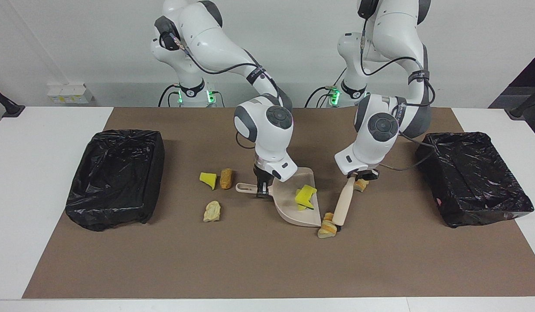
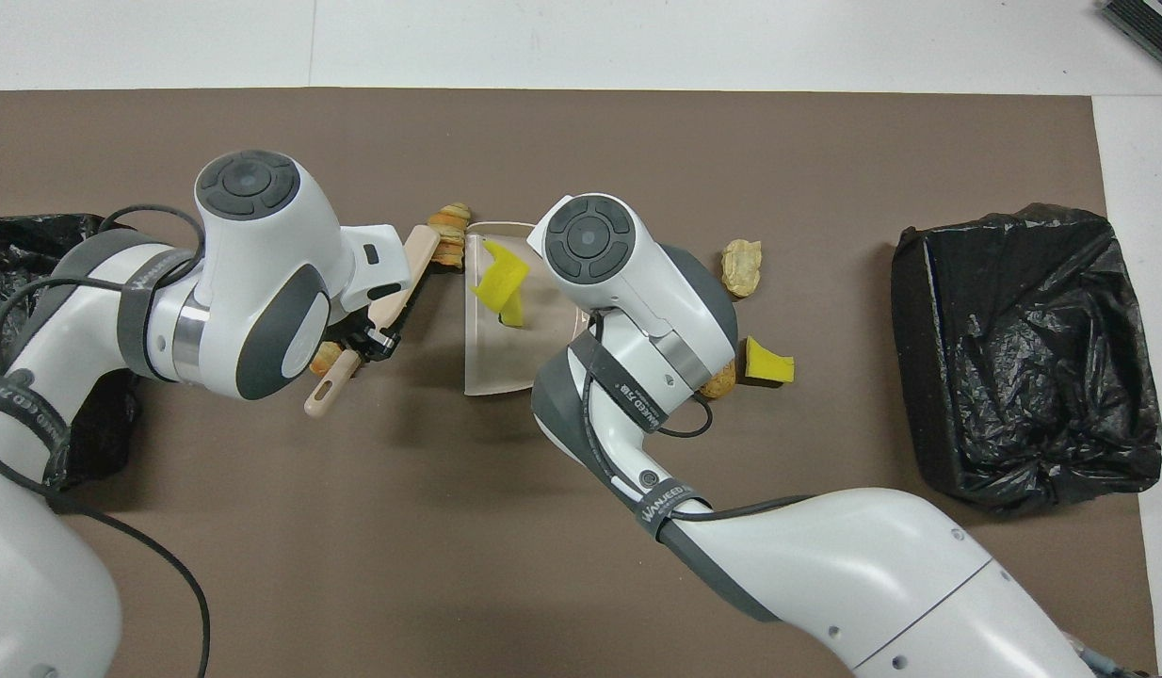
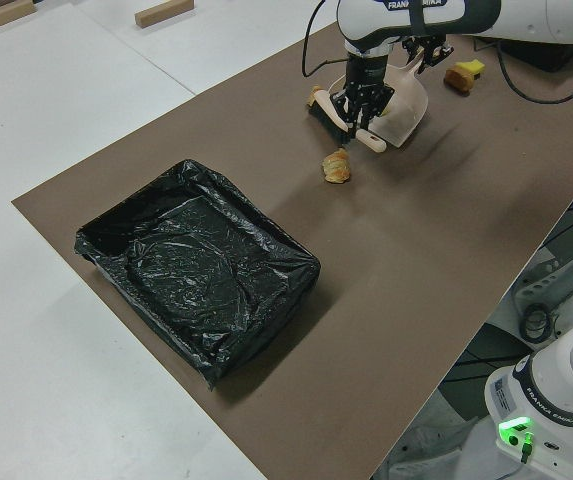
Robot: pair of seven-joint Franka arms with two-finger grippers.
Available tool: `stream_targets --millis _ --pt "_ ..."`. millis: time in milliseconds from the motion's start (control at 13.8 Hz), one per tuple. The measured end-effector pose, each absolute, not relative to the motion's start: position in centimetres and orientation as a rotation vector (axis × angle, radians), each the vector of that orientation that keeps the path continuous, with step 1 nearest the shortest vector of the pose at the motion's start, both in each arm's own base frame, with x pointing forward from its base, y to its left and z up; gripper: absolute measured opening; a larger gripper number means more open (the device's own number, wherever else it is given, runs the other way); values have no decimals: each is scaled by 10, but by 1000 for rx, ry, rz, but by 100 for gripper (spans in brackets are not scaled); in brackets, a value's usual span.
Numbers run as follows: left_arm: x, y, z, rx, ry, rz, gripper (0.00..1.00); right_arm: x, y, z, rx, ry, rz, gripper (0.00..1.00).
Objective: Sweep and dump trash in bin
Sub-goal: 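Sweep the bread and sponges into the dustpan with the left gripper, then sweep the remaining bread pieces into the dustpan with the left gripper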
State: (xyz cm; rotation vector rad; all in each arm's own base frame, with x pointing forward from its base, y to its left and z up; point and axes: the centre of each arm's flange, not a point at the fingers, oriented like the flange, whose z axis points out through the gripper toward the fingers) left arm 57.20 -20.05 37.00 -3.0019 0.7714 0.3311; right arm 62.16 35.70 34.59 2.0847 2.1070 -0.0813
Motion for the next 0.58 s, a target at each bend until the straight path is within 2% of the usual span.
stream_targets --millis 578 --pt "520 -224 428 -3049 803 406 26 622 357 346 2085 2107 -79 33"
